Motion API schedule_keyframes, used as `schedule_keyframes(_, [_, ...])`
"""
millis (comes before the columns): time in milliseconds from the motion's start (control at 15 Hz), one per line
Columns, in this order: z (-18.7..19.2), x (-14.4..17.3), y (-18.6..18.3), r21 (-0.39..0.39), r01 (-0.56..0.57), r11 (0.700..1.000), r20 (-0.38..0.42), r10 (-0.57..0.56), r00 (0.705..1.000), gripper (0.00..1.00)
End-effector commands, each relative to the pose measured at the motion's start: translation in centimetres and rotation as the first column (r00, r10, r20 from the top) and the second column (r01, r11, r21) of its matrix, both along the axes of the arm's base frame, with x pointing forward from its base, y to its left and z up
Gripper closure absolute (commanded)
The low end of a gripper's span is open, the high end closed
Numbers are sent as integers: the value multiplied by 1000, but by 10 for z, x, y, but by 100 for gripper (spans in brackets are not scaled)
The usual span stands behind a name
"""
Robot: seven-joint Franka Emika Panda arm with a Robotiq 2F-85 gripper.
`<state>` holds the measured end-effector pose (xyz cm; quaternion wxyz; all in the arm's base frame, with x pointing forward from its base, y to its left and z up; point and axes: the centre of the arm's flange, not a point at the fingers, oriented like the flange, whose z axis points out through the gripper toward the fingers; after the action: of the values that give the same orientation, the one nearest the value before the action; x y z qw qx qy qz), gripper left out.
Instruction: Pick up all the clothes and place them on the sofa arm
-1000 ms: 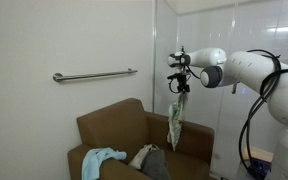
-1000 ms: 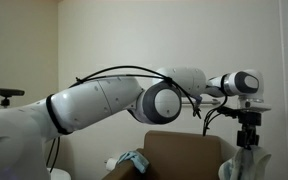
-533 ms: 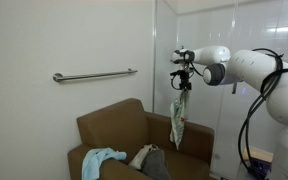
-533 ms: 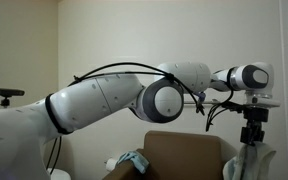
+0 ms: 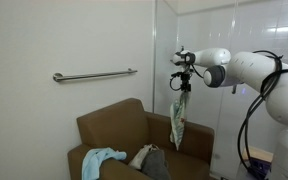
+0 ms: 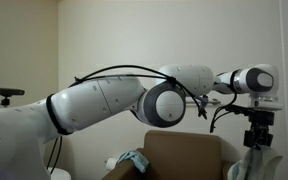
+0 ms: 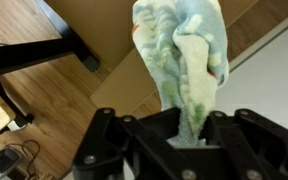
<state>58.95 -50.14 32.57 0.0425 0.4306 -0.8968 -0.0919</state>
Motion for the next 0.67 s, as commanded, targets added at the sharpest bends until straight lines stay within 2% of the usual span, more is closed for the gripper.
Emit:
schedule_keyframes(0, [8, -4, -48, 17, 150, 989, 41, -151, 988, 99])
schedule_keyframes(133, [8, -17, -68, 4, 202, 979, 40, -202, 979, 99])
schedule_keyframes(333, [2, -27, -75, -6, 228, 974, 24, -227, 974, 100])
schedule_keyframes(400, [-2, -25, -68, -6, 227, 974, 17, -227, 974, 75])
schedule_keyframes(467, [-4, -24, -64, -3, 223, 975, 14, -223, 975, 75])
schedule_keyframes(600, [-8, -18, -50, 5, 199, 980, 12, -199, 980, 64])
